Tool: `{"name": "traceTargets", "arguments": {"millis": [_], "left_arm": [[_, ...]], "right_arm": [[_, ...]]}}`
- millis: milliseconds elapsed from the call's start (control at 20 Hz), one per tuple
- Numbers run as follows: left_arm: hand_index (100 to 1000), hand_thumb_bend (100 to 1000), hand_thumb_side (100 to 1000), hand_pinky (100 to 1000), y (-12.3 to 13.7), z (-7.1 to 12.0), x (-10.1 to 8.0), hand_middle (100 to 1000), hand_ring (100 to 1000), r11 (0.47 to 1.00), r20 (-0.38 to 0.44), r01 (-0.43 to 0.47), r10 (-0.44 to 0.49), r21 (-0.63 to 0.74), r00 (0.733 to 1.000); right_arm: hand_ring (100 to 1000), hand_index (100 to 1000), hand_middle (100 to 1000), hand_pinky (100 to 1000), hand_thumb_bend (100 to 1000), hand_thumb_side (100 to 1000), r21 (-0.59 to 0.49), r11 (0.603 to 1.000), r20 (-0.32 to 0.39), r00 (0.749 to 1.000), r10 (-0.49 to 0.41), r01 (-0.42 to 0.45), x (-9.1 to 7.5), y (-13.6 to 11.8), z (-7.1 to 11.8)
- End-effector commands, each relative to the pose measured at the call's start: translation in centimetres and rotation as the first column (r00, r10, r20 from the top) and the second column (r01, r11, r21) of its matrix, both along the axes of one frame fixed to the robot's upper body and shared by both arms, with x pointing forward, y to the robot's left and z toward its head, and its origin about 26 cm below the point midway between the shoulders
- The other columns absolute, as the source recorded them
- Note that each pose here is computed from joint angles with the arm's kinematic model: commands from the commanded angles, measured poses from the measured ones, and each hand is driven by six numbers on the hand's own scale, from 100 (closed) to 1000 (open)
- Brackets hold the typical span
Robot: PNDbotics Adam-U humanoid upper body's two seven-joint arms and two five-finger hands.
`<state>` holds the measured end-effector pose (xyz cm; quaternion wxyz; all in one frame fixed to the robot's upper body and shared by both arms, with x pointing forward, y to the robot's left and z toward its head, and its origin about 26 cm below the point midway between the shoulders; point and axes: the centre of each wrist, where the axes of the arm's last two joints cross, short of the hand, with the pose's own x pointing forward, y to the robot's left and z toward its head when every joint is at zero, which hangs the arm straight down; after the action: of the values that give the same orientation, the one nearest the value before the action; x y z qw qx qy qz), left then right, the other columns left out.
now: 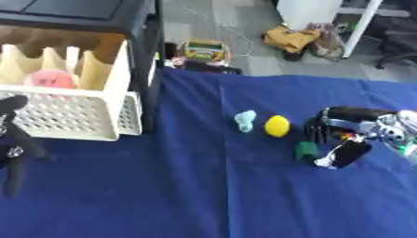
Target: Pick up objects from table and place into drawer.
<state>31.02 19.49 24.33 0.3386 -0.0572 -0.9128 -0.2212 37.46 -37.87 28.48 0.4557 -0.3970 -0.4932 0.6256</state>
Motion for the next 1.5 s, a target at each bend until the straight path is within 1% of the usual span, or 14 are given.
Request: {"name": "traceTargets", "arguments": {"millis": [50, 350, 400, 600, 1000, 1050, 1500], "left_arm": [[895, 100, 974, 570, 0.0, 0.5, -0.3, 434, 173, 1.0, 0.02, 0.007, -0.007, 0.007, 1.0], [895, 100, 980, 568, -0.1, 0.3, -0.3, 434, 172, 1.0, 0.011, 0.009, -0.009, 0.015, 1.0], [895, 100, 980, 567, -0.1, 0.3, -0.3, 434, 172, 1.0, 0.01, 0.009, -0.009, 0.016, 1.0], [896, 100, 982, 560, -0.1, 0.2, -0.3, 435, 172, 1.0, 0.006, 0.011, -0.011, 0.017, 1.0], [896, 100, 987, 558, -0.1, 0.0, -0.3, 435, 172, 1.0, -0.003, 0.012, -0.012, 0.022, 1.0], [896, 100, 986, 559, -0.1, 0.0, -0.3, 436, 173, 1.0, -0.003, 0.012, -0.012, 0.022, 1.0], [896, 100, 983, 558, 0.0, -0.1, -0.3, 436, 174, 1.0, -0.013, 0.01, -0.009, 0.015, 1.0]], "right_arm": [[666, 626, 495, 640, 244, 354, 0.006, 1.0, 0.024, 1.0, -0.007, 0.007, -0.1, -0.3, 0.9], [654, 605, 475, 633, 184, 335, 0.027, 1.0, 0.023, 1.0, -0.006, 0.005, -0.1, -0.1, 0.9], [652, 601, 472, 630, 152, 326, 0.03, 1.0, 0.023, 1.0, -0.006, 0.006, -0.1, -0.1, 0.9], [636, 581, 453, 618, 100, 290, 0.048, 0.999, 0.027, 1.0, -0.01, 0.009, -0.1, -0.1, 0.9], [629, 568, 440, 609, 100, 283, 0.08, 0.997, 0.033, 0.999, -0.014, 0.011, -0.1, 0.0, 1.0], [618, 545, 419, 598, 100, 276, 0.081, 0.997, 0.034, 0.999, -0.014, 0.011, -0.1, 0.0, 1.1], [598, 516, 380, 581, 100, 265, 0.125, 0.992, 0.118, 0.993, -0.006, -0.009, -1.2, 0.7, 2.8]]}}
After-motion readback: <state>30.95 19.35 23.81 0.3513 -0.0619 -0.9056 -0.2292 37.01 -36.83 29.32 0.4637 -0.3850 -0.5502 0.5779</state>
